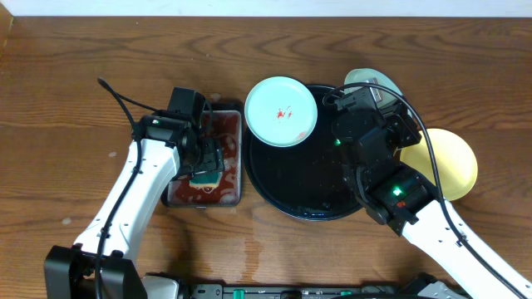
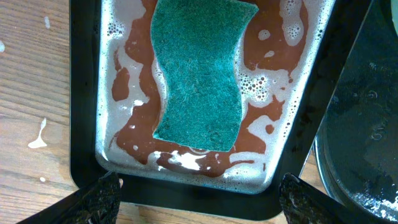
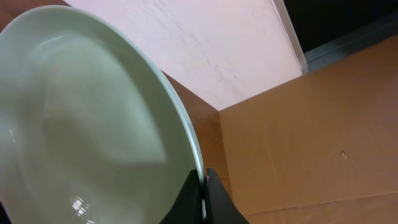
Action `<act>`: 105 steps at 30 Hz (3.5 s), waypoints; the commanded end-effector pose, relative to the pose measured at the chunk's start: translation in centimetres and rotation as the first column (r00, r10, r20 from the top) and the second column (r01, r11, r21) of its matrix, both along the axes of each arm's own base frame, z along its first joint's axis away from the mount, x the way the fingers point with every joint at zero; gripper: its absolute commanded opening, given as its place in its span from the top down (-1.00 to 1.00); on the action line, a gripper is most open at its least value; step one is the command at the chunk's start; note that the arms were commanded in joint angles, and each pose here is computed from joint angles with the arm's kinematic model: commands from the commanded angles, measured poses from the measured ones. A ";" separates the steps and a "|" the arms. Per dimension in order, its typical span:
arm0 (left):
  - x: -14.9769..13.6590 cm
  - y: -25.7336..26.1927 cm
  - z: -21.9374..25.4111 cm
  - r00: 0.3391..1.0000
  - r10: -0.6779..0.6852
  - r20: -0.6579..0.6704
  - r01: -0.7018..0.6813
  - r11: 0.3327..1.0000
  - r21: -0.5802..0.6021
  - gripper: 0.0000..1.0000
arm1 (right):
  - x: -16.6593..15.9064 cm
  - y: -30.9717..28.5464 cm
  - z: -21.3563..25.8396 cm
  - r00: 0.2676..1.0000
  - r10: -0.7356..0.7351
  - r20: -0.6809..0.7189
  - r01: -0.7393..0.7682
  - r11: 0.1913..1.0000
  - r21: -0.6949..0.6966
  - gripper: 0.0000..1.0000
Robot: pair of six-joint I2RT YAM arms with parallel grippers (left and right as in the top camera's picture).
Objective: Clean dirty plates on tray and stack at the side
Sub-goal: 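Lift the pale green plate and carry it right onto the yellow plate, then release the pale green plate and raise the right gripper, then grip the remaining pale green plate rim and drag it to tray center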
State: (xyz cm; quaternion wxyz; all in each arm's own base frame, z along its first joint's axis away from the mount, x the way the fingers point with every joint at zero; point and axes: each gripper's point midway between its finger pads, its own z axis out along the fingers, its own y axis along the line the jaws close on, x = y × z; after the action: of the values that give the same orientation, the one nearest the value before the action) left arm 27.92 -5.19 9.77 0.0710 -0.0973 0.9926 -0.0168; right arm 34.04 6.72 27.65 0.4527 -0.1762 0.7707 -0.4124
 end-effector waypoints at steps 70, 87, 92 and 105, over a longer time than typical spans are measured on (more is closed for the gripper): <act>0.3 0.0 0.5 1.000 0.005 0.019 -0.005 1.000 -0.002 -0.66 | -3.1 -8.7 -17.3 0.876 0.071 -0.477 0.453 0.220 0.864 0.28; 0.3 0.0 0.5 1.000 0.005 0.018 -0.005 1.000 -0.002 -0.66 | 9.6 6.2 -14.7 0.809 0.482 -0.336 0.116 0.431 0.895 -0.16; 0.3 0.0 0.5 1.000 0.005 0.019 -0.005 1.000 -0.002 -0.65 | 11.8 9.6 -17.7 0.796 0.527 -0.298 0.059 0.421 0.905 -0.17; 0.3 0.0 0.5 1.000 0.005 0.019 -0.005 1.000 -0.002 -0.66 | 13.0 12.6 -25.7 0.773 0.533 -0.344 0.109 0.423 0.900 0.22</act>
State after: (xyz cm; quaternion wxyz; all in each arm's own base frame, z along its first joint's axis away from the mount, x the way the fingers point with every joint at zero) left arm 28.02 -5.21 9.79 0.0730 -0.0975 0.9924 -0.0174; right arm 46.74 18.94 2.34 0.2661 -0.1486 0.9336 0.1885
